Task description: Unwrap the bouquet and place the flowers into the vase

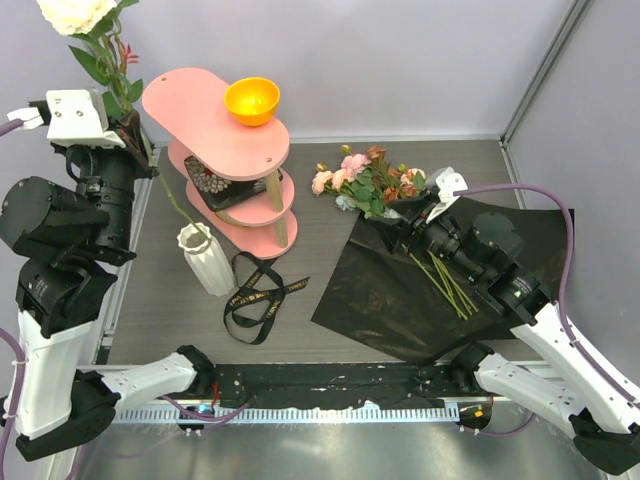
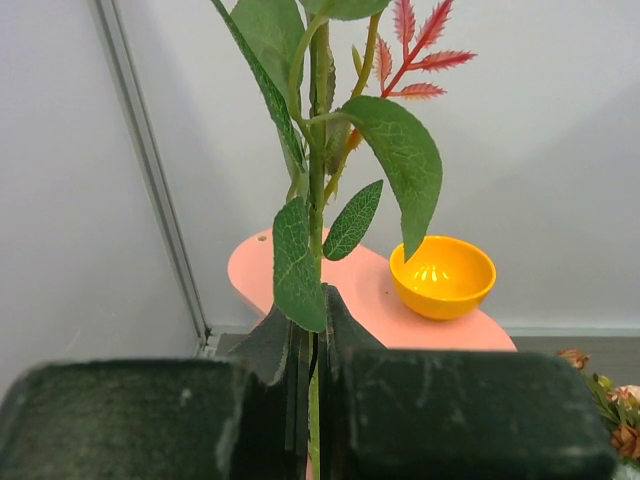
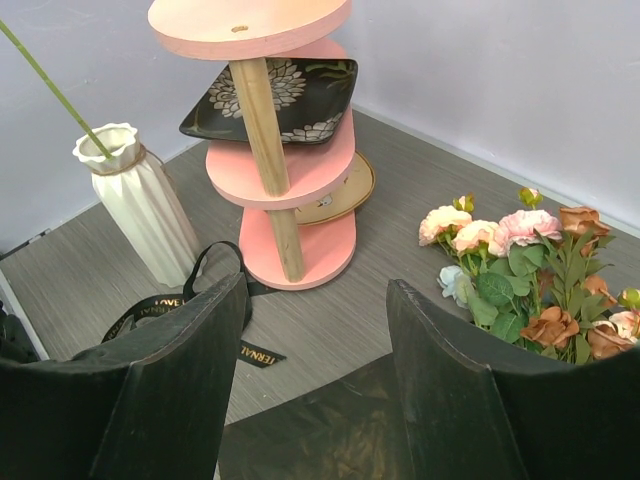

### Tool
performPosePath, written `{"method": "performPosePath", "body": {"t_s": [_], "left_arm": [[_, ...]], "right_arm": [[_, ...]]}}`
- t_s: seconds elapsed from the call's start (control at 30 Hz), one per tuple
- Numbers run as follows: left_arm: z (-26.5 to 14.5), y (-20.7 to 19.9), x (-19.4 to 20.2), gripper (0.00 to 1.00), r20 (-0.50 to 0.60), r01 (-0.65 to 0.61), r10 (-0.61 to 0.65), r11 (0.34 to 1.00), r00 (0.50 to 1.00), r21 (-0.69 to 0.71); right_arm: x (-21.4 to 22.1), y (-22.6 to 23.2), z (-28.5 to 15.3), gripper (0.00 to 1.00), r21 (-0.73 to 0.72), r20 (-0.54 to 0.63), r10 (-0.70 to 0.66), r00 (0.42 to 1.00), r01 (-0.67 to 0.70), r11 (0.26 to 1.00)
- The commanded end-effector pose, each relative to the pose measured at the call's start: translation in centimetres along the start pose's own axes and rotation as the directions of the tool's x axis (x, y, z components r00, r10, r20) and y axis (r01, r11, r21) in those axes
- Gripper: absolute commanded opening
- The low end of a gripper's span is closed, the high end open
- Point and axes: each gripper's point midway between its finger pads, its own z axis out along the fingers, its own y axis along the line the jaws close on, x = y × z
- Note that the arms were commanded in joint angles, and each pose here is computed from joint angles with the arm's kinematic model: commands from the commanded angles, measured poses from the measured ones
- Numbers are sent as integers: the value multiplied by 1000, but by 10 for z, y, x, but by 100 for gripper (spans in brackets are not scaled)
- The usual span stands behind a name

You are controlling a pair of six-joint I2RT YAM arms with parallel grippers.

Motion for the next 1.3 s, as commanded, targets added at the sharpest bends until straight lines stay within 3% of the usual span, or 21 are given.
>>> {"method": "performPosePath", "body": {"t_s": [0.0, 0.33, 0.6, 0.73, 0.87, 1.13, 1.27], "left_arm": [[-1, 14, -33, 0, 76, 23, -20, 999, 997, -38], [-4, 12, -20, 0, 41, 36, -34, 999, 999, -30], [3, 0, 28, 0, -30, 22, -24, 998, 999, -65], [8, 4, 61, 0, -85, 88, -107, 975, 991, -206], [12, 10, 93, 0, -142, 35, -89, 940, 986, -340], [-1, 39, 138, 0, -178, -47, -79, 792, 981, -609], [-5, 44, 157, 0, -172, -46, -95, 740, 980, -671]], "right_arm": [[-8, -1, -2, 64, 11, 29, -3, 1000, 3, 1000], [-4, -2, -2, 64, 15, 20, -2, 1000, 2, 1000], [-5, -1, -5, 64, 14, 25, 5, 1000, -6, 1000], [-2, -3, -7, 64, 24, 21, 21, 1000, -21, 999], [-1, 2, -6, 64, 1, 17, 32, 999, -32, 999], [6, 0, -8, 64, 11, 6, 42, 999, -42, 999], [9, 1, -8, 64, 8, -3, 49, 999, -49, 999]]}}
